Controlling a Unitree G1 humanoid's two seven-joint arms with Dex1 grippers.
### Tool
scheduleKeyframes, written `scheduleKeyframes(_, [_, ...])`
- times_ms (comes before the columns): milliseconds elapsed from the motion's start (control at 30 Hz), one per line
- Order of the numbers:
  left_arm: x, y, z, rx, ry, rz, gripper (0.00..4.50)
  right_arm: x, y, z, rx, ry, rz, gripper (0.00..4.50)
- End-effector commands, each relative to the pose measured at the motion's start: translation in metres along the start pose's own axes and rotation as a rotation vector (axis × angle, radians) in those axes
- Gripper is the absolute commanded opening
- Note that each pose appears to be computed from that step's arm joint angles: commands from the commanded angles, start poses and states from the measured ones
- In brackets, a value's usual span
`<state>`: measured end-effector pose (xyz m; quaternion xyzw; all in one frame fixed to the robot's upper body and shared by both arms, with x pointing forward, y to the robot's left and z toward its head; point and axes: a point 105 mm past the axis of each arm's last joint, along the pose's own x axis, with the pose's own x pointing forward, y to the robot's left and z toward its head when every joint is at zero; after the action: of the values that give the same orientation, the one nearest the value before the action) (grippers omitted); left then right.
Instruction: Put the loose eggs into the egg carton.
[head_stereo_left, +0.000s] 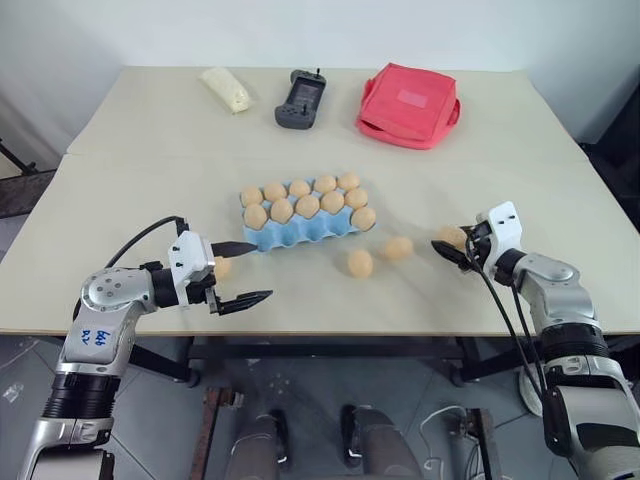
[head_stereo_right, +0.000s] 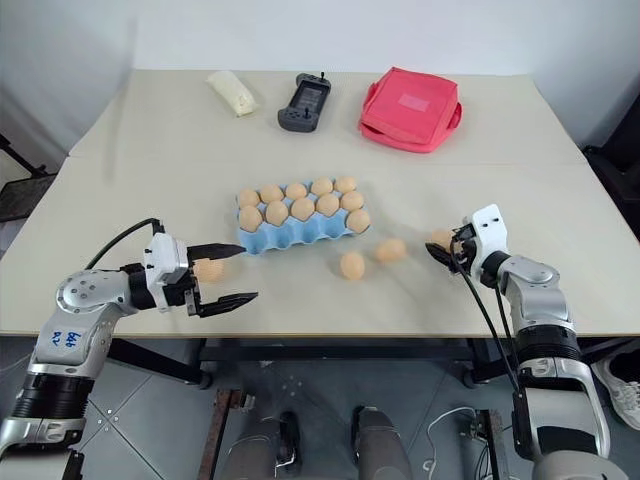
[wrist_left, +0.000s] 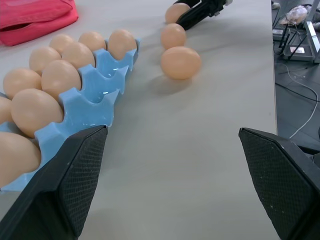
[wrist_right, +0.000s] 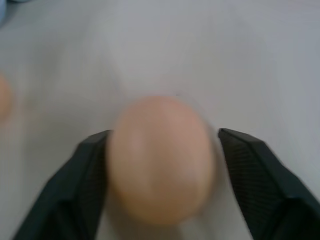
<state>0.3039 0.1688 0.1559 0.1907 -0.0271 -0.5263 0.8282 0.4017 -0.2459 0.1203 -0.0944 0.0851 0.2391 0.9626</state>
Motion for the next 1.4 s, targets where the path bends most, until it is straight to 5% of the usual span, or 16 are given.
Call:
scheduleKeyframes(33, [-0.008,0.005,0.011,0.026,-0.033,0.047,4.50,0.001,0.011,0.034,-0.055,-0.111,0.081,2.20])
scheduleKeyframes(333, [-0.027,0.019,-0.004,-0.036,-0.011,0.175,4.50,0.030,0.098,0.110,-0.115,-0.249,0.296,2.20])
scheduleKeyframes(633, [-0.031,0.018,-0.007,-0.042,0.002,0.209,4.50,0.076,0.147,0.111,-0.156,-0.199,0.337,2.20])
scheduleKeyframes(733, [-0.033,0.018,-0.005,-0.040,-0.001,0.219,4.50,0.081,0.144,0.106,-0.147,-0.196,0.332,2.41])
scheduleKeyframes(967, [-0.031,0.016,-0.001,-0.041,-0.012,0.215,4.50,0.057,0.140,0.119,-0.149,-0.252,0.399,4.47])
scheduleKeyframes(1167, [-0.017,0.013,0.005,-0.041,-0.040,0.172,4.50,0.004,0.107,0.102,-0.176,-0.272,0.361,4.47])
scheduleKeyframes(1400, [-0.001,0.014,0.005,-0.032,-0.042,0.117,4.50,-0.064,0.039,0.050,-0.171,-0.218,0.142,4.47])
